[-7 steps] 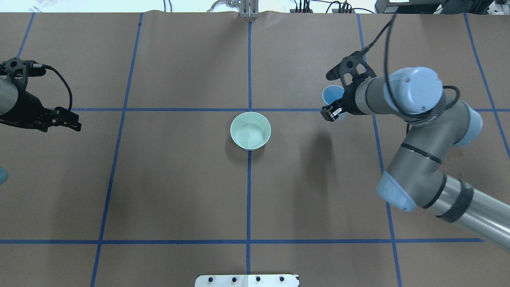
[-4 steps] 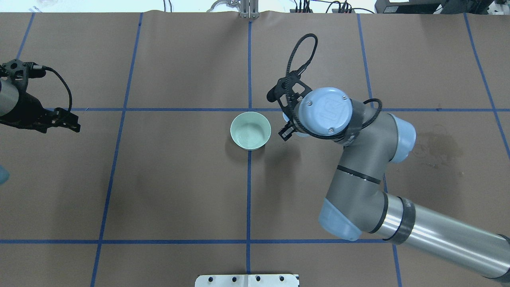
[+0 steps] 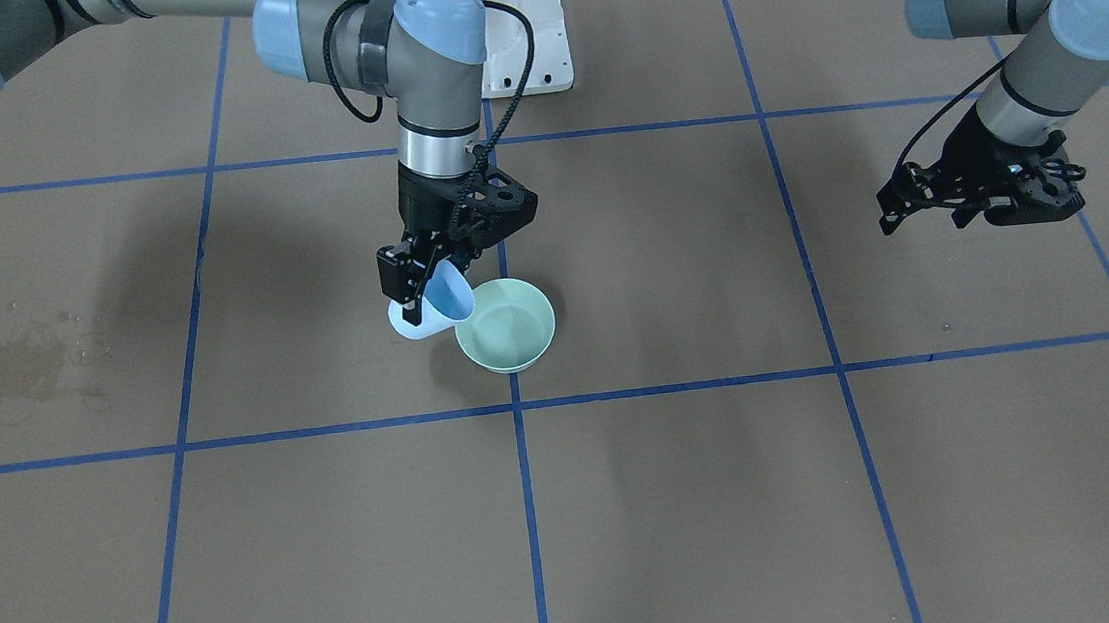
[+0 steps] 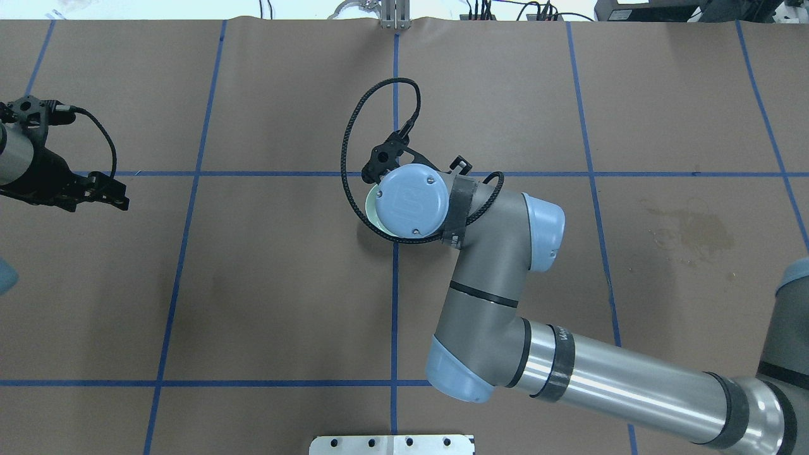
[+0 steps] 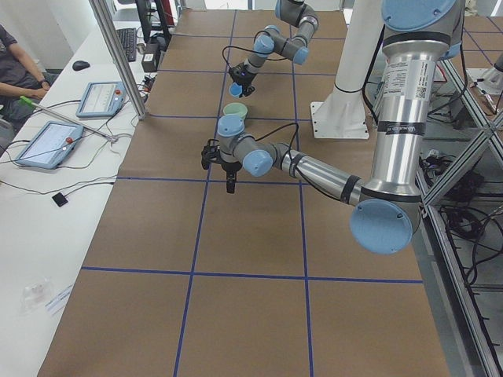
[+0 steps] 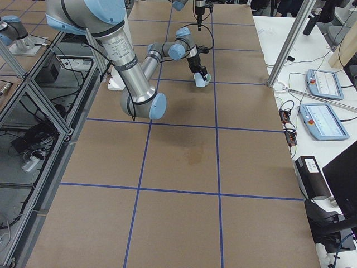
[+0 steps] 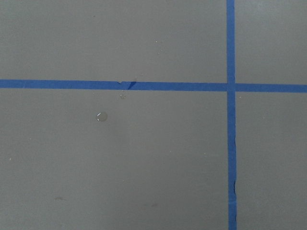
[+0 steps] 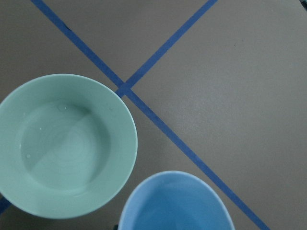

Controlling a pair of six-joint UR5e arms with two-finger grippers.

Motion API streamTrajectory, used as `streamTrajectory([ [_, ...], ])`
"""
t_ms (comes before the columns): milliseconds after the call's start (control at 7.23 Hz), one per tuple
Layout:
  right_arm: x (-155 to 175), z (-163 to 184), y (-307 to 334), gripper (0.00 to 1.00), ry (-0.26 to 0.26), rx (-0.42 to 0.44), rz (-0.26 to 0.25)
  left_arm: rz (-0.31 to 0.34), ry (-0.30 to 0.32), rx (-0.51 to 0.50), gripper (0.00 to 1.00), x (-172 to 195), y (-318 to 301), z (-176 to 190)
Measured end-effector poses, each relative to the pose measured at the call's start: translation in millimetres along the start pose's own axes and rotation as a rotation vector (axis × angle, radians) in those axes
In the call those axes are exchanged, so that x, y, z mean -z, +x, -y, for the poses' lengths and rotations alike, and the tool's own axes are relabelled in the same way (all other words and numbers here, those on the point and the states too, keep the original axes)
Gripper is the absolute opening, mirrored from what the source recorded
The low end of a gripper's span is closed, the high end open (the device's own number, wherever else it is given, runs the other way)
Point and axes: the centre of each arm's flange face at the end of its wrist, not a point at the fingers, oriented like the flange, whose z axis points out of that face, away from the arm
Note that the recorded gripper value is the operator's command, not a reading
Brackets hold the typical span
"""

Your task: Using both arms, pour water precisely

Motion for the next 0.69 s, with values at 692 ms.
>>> streamTrajectory([
  [692,-3,15,-28,0.45,-0.144,0.411,-0.215,0.002,-0.005,0.006,1.0,-4,-1,2],
])
